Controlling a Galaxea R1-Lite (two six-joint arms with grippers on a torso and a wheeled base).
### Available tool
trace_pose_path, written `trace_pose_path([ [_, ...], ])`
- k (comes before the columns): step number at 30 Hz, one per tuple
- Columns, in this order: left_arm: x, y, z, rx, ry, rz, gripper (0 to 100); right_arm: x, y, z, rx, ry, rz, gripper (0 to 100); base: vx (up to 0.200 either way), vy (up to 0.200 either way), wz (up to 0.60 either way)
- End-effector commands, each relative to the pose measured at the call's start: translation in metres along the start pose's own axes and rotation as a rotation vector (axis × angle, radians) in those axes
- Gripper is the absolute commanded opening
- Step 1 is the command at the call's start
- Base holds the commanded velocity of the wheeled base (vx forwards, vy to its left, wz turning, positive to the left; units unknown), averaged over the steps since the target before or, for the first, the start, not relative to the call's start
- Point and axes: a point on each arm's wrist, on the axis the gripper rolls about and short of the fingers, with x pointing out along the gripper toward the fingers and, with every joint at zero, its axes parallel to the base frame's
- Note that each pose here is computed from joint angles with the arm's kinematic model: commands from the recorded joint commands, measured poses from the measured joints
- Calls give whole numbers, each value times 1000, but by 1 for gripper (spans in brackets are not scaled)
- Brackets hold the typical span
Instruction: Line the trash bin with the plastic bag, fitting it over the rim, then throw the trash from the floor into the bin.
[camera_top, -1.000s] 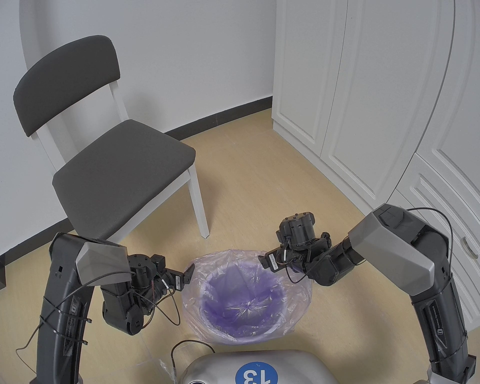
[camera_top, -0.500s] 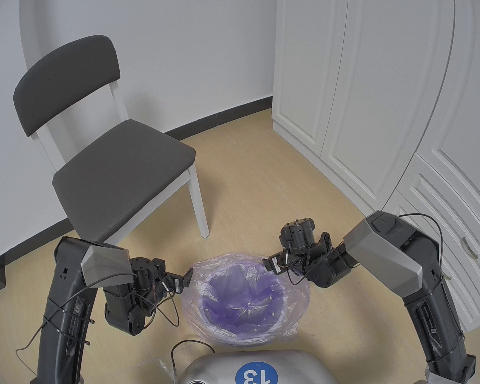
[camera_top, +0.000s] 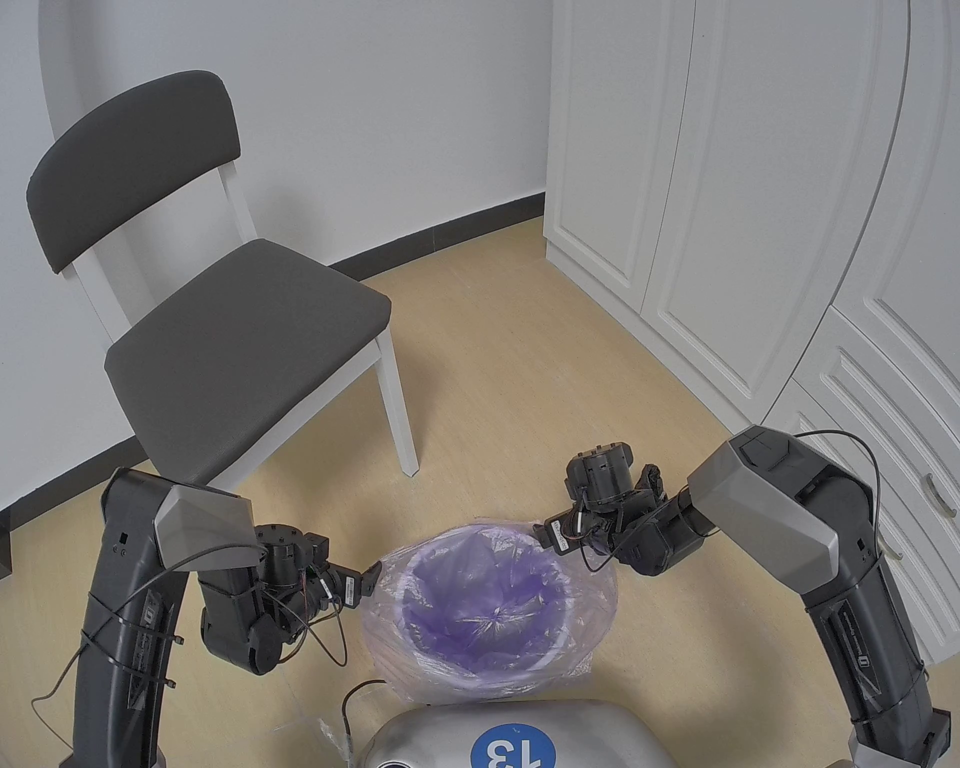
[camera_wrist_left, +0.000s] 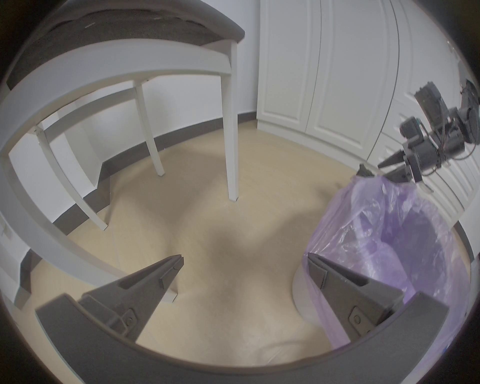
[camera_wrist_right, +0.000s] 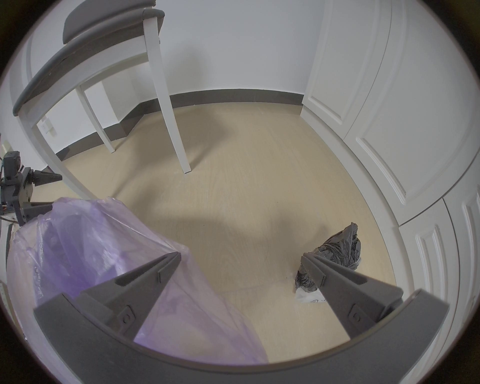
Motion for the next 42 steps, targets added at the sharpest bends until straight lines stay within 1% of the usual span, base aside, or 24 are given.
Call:
trace_pose_path([
  [1, -8, 5, 6, 12, 16, 5, 100, 0, -4, -5, 0, 26, -6, 100, 0, 0, 0],
  [4, -7, 5, 7, 10, 7, 6, 100, -1, -4, -3, 6, 18, -4, 100, 0, 0, 0],
  [6, -5, 6, 10, 4, -25, 11, 100, -11, -4, 11, 50, -12, -1, 100, 0, 0, 0],
  [8, -6, 8, 15, -2, -68, 17, 100, -23, -5, 23, 66, -36, 8, 100, 0, 0, 0],
  [12, -14, 10, 30, -2, -138, 22, 100, -50, -9, 42, 64, -70, 18, 100, 0, 0, 0],
  [13, -18, 11, 33, -2, -141, 23, 100, -55, -9, 45, 62, -72, 20, 100, 0, 0, 0],
  [15, -26, 11, 39, 0, -151, 7, 100, -68, -10, 47, 45, -48, 23, 100, 0, 0, 0],
  [17, -32, 10, 42, 3, -159, -32, 100, -79, -12, 48, 6, -20, 23, 100, 0, 0, 0],
  [19, -40, 9, 44, 5, -158, -63, 100, -86, -14, 44, -41, 12, 25, 100, 0, 0, 0],
  [22, -42, 9, 45, 5, -159, -68, 100, -88, -14, 44, -49, 17, 25, 100, 0, 0, 0],
  [23, -53, 9, 45, 16, -144, -100, 100, -99, -18, 30, -121, 80, 27, 100, 0, 0, 0],
  [24, -54, 9, 45, 16, -144, -100, 100, -99, -19, 29, -122, 84, 27, 100, 0, 0, 0],
  [25, -57, 10, 44, 18, -130, -108, 100, -101, -19, 22, -147, 108, 30, 100, 0, 0, 0],
  [26, -62, 11, 40, 36, -103, -123, 100, -101, -19, 11, -174, 146, 34, 100, 0, 0, 0],
  [28, -64, 14, 32, 81, -62, -137, 100, -100, -19, -1, -199, 186, 40, 100, 0, 0, 0],
  [29, -64, 15, 31, 95, -56, -137, 100, -100, -19, -4, -202, 193, 40, 100, 0, 0, 0],
  [30, -64, 19, 25, 128, -33, -134, 100, -99, -19, -9, -214, 210, 41, 100, 0, 0, 0],
  [31, -64, 19, 24, 135, -29, -134, 100, -98, -18, -10, -217, 214, 43, 100, 0, 0, 0],
  [32, -61, 21, 16, 164, -7, -132, 100, -93, -17, -17, -226, 236, 46, 100, 0, 0, 0],
  [38, -48, 16, 0, 176, 29, -145, 100, -83, -15, -35, -244, 291, 52, 100, 0, 0, 0],
  [42, -43, 10, -1, 178, 23, -155, 100, -76, -14, -40, -253, 299, 54, 100, 0, 0, 0],
])
